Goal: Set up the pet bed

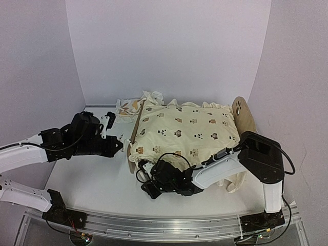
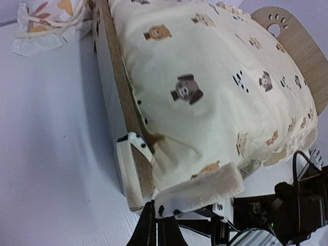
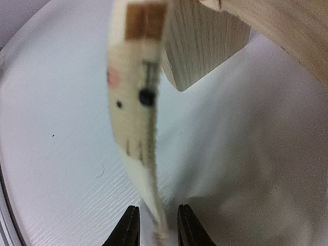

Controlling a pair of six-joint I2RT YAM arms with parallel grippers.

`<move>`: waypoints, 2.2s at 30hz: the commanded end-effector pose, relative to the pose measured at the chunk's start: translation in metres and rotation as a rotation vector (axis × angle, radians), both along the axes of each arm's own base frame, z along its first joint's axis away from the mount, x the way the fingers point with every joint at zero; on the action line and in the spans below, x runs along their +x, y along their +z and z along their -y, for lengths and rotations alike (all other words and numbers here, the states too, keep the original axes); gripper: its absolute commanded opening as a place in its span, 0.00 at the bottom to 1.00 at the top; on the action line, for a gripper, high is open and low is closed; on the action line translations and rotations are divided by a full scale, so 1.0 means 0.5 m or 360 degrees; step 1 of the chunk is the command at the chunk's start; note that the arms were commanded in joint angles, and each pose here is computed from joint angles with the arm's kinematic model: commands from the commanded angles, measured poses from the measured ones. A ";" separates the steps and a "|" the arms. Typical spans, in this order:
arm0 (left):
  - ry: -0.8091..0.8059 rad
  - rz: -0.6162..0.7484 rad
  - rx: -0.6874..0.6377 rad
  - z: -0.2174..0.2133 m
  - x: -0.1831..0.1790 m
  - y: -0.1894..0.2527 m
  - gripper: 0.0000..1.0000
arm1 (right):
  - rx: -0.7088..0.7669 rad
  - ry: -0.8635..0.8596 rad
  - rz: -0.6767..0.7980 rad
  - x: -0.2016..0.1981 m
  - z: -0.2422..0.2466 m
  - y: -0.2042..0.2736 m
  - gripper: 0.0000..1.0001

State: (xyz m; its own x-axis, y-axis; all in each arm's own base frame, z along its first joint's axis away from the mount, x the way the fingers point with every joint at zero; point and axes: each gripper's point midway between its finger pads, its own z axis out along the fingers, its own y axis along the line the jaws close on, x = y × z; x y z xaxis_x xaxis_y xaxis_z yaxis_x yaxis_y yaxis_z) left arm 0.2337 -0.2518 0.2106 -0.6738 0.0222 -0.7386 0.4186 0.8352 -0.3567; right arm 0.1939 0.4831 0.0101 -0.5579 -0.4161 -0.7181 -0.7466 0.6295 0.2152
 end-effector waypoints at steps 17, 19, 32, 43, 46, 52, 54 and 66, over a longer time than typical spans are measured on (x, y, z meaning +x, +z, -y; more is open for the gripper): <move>-0.0289 -0.0547 -0.0113 0.058 -0.177 -0.183 0.29 | -0.0106 0.0171 -0.0049 -0.087 0.148 0.225 0.66; -0.0320 -0.0551 -0.0107 0.064 -0.184 -0.186 0.49 | -0.0147 0.0005 0.0135 -0.045 0.192 0.267 0.78; 0.0011 0.0034 -0.0094 0.021 -0.069 0.046 0.97 | -0.0248 -0.0961 0.1045 0.100 0.518 0.587 0.97; 0.0215 0.0298 0.0204 0.096 0.075 0.083 0.91 | -0.0683 -0.1598 0.0855 0.213 0.785 0.578 0.98; 0.0252 0.0280 0.0167 0.076 0.128 0.078 0.91 | -0.0648 -0.1671 0.0652 0.230 0.830 0.532 0.98; 0.0266 0.0216 0.0210 0.067 0.192 0.040 0.89 | -0.0733 -0.1740 0.0460 0.257 0.866 0.468 0.98; 0.0282 0.0189 0.0245 0.067 0.211 0.022 0.87 | -0.0743 -0.1739 0.0405 0.261 0.867 0.448 0.94; 0.0323 0.0045 0.0311 0.068 0.256 -0.089 0.54 | -0.0617 -0.1490 0.0188 0.266 0.798 0.400 0.28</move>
